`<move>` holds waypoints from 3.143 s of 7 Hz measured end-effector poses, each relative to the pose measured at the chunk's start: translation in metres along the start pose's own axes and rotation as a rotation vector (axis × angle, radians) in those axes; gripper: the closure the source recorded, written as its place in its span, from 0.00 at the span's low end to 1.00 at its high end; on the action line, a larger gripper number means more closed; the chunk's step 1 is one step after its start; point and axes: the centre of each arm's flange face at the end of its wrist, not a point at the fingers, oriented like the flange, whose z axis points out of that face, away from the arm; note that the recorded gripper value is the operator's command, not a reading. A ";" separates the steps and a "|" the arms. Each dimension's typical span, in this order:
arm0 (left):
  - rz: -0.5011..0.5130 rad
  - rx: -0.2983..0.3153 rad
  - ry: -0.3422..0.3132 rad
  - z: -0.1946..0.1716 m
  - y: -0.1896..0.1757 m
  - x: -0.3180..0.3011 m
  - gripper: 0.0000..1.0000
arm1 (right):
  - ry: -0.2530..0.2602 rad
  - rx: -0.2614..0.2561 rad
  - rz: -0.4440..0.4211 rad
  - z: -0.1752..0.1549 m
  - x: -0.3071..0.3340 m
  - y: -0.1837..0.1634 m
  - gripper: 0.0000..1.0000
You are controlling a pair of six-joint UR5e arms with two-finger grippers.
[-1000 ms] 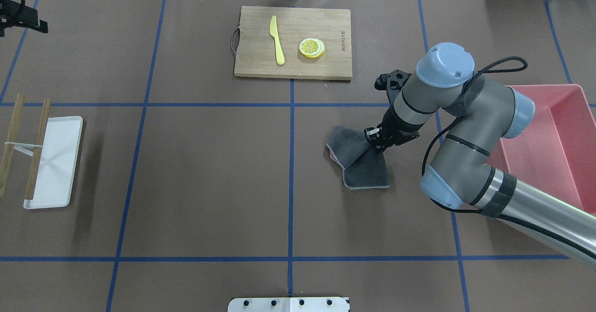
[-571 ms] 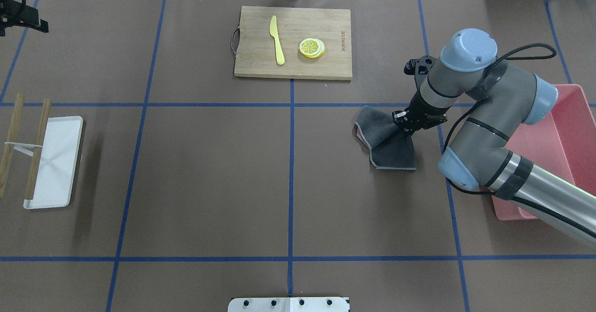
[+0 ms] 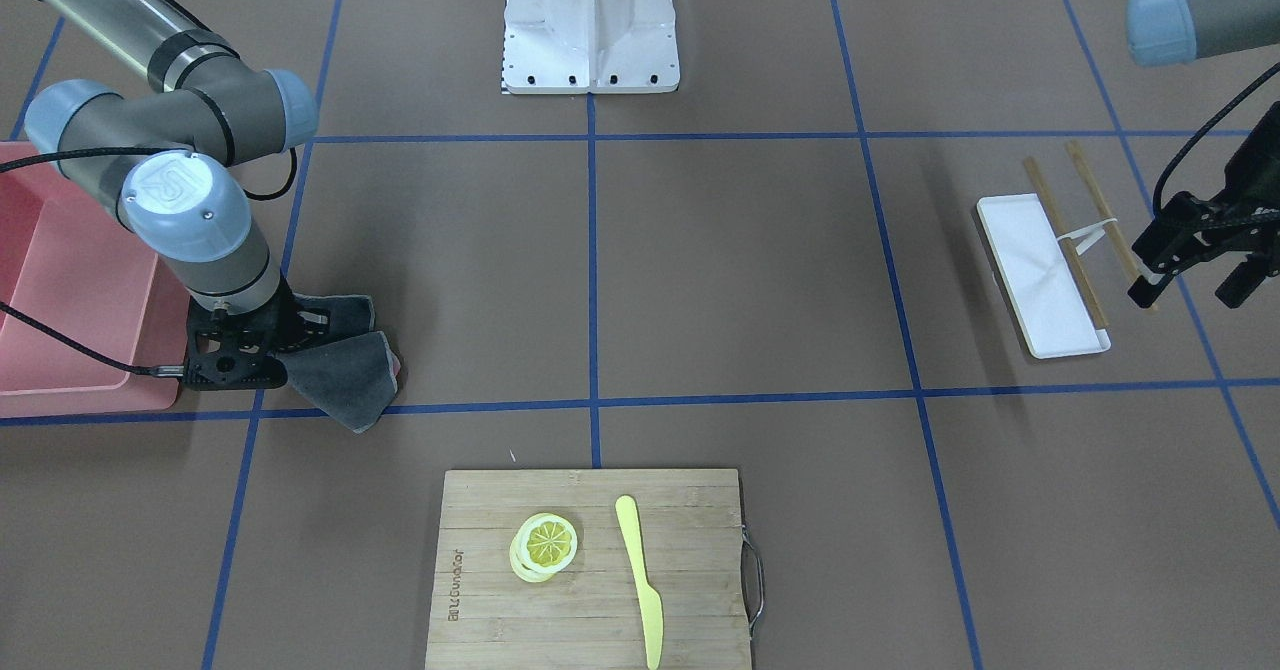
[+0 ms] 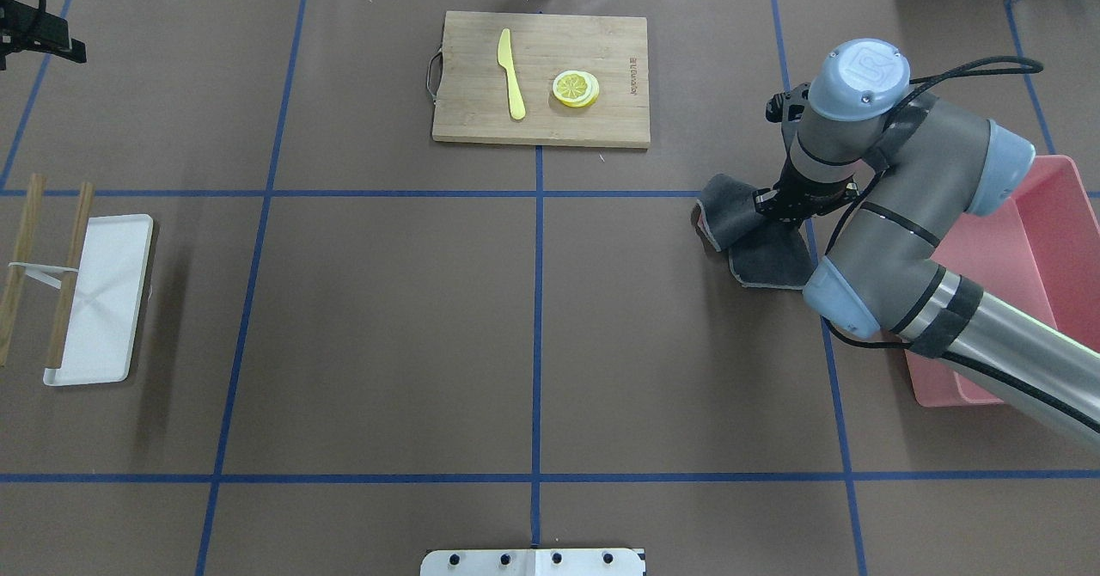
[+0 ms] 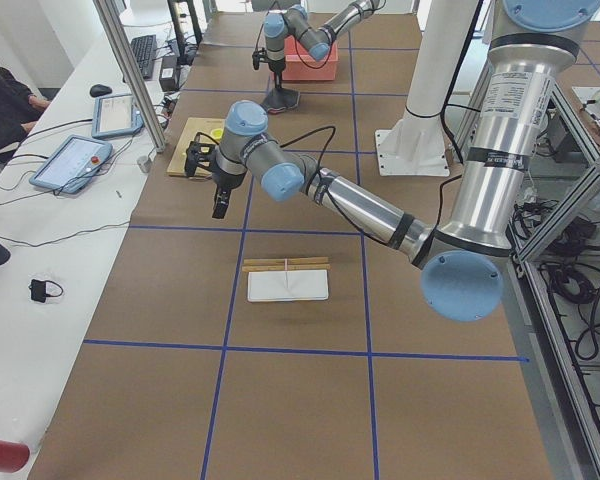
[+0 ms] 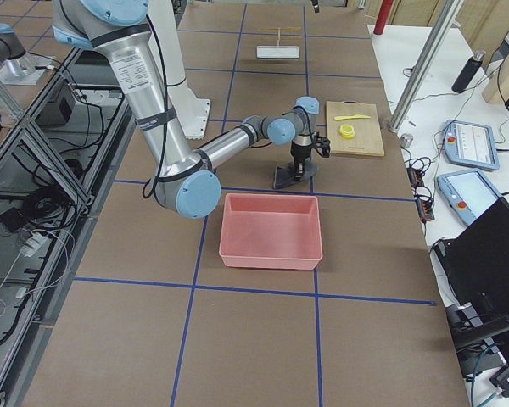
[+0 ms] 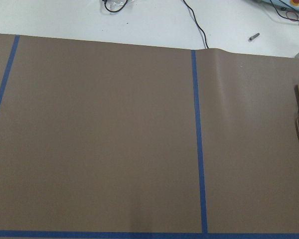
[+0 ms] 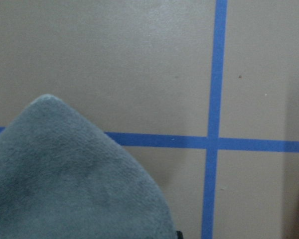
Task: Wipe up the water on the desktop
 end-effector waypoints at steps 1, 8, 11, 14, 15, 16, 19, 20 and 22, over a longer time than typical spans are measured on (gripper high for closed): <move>-0.003 -0.001 -0.003 0.001 0.000 -0.002 0.02 | -0.003 -0.002 -0.020 -0.002 -0.032 0.011 1.00; -0.017 0.001 -0.016 0.003 -0.002 -0.014 0.02 | -0.198 -0.047 -0.059 -0.065 -0.173 0.157 1.00; -0.010 -0.006 -0.111 0.018 0.021 -0.069 0.02 | -0.159 -0.010 -0.016 -0.085 -0.119 0.111 1.00; 0.164 -0.077 -0.228 0.006 0.057 -0.183 0.02 | -0.073 0.017 -0.012 -0.117 -0.021 0.035 1.00; 0.179 -0.097 -0.235 -0.002 0.064 -0.213 0.02 | -0.077 0.017 -0.010 -0.136 0.021 0.009 1.00; 0.178 -0.121 -0.222 -0.005 0.071 -0.232 0.02 | -0.086 0.011 -0.013 -0.164 0.077 -0.016 1.00; 0.160 -0.150 -0.207 -0.005 0.085 -0.252 0.02 | -0.097 -0.029 -0.038 -0.223 0.253 -0.020 1.00; 0.156 -0.154 -0.208 -0.005 0.088 -0.255 0.02 | -0.097 -0.058 -0.026 -0.216 0.282 0.004 1.00; 0.152 -0.159 -0.211 -0.005 0.092 -0.260 0.02 | -0.108 -0.112 0.004 -0.191 0.312 0.048 0.00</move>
